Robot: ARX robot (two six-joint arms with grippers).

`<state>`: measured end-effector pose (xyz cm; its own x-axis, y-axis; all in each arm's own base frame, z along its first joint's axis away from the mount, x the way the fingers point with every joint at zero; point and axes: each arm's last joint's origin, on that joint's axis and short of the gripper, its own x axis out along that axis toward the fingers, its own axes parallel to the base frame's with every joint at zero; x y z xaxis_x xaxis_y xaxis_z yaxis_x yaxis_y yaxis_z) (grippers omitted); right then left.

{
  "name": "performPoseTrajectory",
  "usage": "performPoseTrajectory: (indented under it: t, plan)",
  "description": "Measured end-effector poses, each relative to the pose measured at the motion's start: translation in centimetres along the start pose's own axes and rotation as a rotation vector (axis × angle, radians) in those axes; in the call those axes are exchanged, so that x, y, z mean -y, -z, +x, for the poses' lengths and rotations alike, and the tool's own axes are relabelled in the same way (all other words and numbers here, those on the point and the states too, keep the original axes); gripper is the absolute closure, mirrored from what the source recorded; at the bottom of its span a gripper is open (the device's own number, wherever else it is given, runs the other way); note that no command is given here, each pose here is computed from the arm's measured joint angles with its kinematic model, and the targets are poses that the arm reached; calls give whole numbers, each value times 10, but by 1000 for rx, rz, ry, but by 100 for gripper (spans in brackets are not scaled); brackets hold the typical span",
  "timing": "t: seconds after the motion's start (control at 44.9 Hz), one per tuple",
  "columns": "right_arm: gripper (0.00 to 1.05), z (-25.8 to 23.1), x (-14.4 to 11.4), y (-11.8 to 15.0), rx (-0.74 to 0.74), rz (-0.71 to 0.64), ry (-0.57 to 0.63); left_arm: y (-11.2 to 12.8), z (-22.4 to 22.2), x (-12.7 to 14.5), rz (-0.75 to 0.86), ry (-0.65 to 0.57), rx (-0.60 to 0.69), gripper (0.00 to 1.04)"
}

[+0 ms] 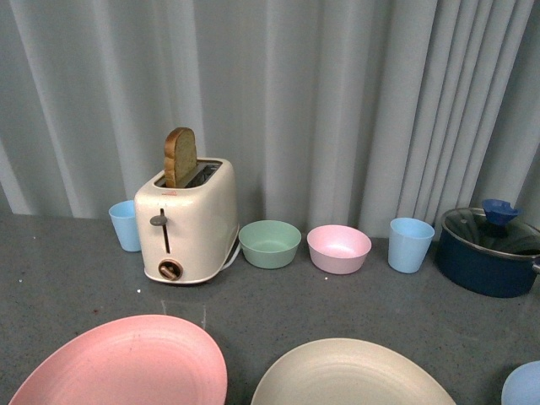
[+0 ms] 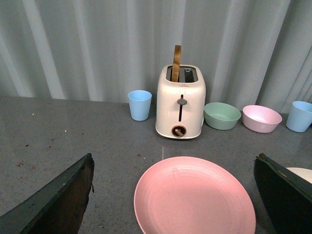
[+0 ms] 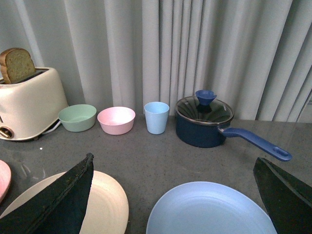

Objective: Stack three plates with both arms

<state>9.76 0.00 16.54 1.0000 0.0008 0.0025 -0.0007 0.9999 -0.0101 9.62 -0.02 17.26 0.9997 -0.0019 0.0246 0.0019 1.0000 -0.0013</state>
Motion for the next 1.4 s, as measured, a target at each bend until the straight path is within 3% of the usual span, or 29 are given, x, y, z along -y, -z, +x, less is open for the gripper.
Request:
performPoseTrajectory:
  t: [1.136,1.18,1.292,1.403]
  plan:
    - [7,0,0,0,0,0,0,0,0,0,0,0,0,7]
    - [7,0,0,0,0,0,0,2,1,0,-3,29,-64,7]
    - [7,0,0,0,0,0,-3,4,4,-1,-65,146,-438,7]
    - [7,0,0,0,0,0,0,0,16,-5,-59,164,-478,7]
